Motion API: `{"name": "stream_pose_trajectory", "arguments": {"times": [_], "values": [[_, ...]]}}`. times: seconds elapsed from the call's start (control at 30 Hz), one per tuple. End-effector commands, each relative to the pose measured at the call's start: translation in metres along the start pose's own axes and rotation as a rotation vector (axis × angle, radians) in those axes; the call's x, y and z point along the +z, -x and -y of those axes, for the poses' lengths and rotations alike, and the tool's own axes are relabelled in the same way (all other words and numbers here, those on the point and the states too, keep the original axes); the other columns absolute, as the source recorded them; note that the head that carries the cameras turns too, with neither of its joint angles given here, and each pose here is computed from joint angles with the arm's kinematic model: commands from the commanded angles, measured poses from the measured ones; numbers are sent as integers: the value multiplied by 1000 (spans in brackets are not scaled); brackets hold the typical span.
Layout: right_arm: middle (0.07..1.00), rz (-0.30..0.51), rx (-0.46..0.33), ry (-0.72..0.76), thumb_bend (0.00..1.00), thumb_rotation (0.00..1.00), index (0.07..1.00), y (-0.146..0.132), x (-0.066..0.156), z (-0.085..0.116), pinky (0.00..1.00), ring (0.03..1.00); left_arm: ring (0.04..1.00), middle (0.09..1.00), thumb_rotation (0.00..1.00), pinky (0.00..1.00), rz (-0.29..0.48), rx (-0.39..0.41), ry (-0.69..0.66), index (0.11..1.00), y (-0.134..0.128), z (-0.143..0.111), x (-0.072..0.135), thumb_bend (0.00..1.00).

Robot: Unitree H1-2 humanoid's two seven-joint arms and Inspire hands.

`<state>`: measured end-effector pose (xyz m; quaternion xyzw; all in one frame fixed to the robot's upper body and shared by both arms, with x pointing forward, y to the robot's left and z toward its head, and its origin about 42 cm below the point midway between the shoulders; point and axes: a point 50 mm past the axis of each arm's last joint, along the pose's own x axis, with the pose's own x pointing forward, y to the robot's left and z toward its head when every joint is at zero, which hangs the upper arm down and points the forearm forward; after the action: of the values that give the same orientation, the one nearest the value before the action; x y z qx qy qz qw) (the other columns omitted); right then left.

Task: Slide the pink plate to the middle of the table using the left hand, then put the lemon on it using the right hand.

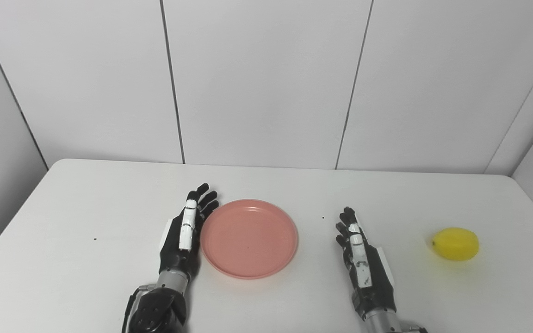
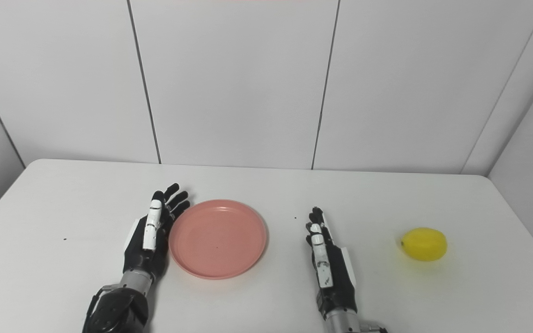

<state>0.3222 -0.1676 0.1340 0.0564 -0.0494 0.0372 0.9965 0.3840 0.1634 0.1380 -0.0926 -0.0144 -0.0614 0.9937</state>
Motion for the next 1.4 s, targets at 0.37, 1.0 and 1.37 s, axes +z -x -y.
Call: {"name": "stream_pose_trajectory", "arguments": {"times": [0.37, 1.0, 1.37], "values": [[973, 113, 31, 5, 660, 1000, 978, -11, 15, -12, 997, 974, 913, 900, 1000, 953, -36, -57, -16, 905, 6, 18, -7, 610], [980, 130, 32, 25, 638, 1000, 982, -13, 16, -17, 1000, 978, 890, 882, 1000, 914, -53, -141, -29, 879, 11, 30, -20, 637], [977, 148, 12, 32, 659, 1000, 981, -17, 23, -11, 985, 974, 898, 898, 1000, 902, -60, -170, -21, 899, 11, 33, -22, 624]]}}
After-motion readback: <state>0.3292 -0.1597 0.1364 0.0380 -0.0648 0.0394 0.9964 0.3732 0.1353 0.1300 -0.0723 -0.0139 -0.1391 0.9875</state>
